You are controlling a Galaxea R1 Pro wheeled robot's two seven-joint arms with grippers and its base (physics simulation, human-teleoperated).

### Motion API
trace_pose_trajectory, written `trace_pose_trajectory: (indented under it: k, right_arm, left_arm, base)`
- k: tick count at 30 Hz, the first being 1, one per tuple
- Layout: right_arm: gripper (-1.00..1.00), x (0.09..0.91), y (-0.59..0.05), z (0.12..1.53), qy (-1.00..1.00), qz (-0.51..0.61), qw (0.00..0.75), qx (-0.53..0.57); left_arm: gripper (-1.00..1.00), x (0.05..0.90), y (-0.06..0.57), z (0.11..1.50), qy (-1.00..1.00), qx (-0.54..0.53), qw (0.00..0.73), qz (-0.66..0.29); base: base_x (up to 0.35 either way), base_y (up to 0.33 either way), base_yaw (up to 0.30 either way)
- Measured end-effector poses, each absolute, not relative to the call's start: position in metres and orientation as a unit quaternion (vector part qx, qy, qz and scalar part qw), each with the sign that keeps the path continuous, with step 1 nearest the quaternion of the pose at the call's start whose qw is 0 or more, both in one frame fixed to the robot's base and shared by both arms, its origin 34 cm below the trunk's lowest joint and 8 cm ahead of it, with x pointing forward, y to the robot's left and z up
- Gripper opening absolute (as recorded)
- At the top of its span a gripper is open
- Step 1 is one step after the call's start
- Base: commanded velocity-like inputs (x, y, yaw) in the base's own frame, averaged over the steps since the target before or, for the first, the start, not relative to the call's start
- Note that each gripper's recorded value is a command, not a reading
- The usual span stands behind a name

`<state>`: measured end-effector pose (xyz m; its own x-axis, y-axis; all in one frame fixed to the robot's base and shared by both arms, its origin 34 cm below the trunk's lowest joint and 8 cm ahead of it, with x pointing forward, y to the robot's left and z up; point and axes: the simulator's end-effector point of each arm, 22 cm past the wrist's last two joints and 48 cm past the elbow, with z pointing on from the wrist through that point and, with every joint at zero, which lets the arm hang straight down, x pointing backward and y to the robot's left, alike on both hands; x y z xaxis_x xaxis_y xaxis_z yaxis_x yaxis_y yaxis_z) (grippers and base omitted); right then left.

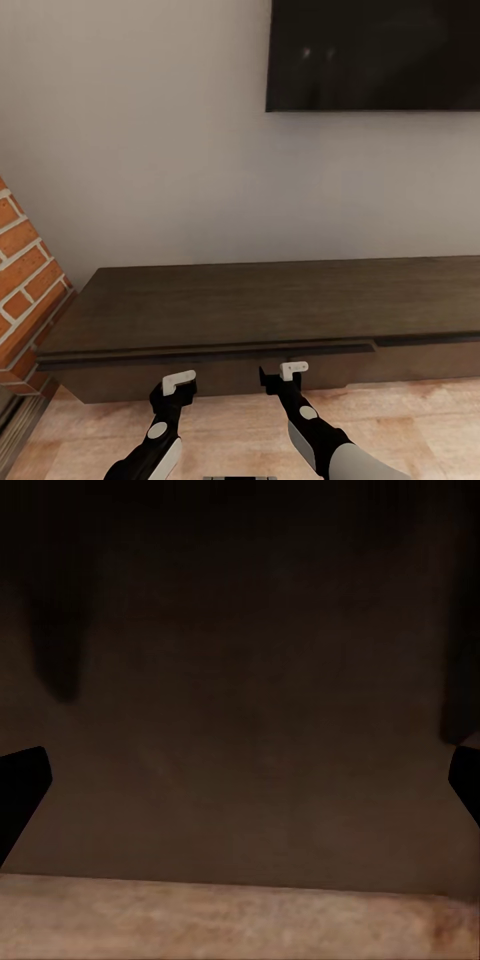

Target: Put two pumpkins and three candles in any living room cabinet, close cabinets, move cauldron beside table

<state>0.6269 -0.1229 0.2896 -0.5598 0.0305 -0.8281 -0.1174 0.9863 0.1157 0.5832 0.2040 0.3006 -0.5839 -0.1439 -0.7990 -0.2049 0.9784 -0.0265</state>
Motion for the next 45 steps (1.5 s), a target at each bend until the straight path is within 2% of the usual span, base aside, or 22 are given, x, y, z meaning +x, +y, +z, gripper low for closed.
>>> trace_pose_trajectory:
  k: [16, 35, 42, 45]
  right_arm:
    - [1.0, 0.627, -0.123, 0.29, 0.879, 0.079, 0.469, -0.025]
    - [1.0, 0.626, -0.122, 0.288, 0.881, 0.079, 0.465, -0.027]
    - [1.0, 0.609, -0.122, 0.265, 0.914, 0.075, 0.398, -0.03]
    - [1.0, 0.61, -0.115, 0.265, 0.927, 0.079, 0.364, -0.035]
  left_arm:
    - [1.0, 0.583, 0.204, 0.3, 0.889, -0.098, 0.445, 0.034]
    - [1.0, 0.583, 0.203, 0.301, 0.889, -0.097, 0.445, 0.033]
    - [1.0, 0.59, 0.198, 0.308, 0.89, -0.093, 0.445, 0.027]
    - [1.0, 0.594, 0.191, 0.318, 0.903, -0.085, 0.421, 0.028]
  base:
    - [0.019, 0.0, 0.0]
    - [-0.311, 0.0, 0.0]
    - [-0.325, -0.033, 0.0]
    - [-0.299, -0.051, 0.0]
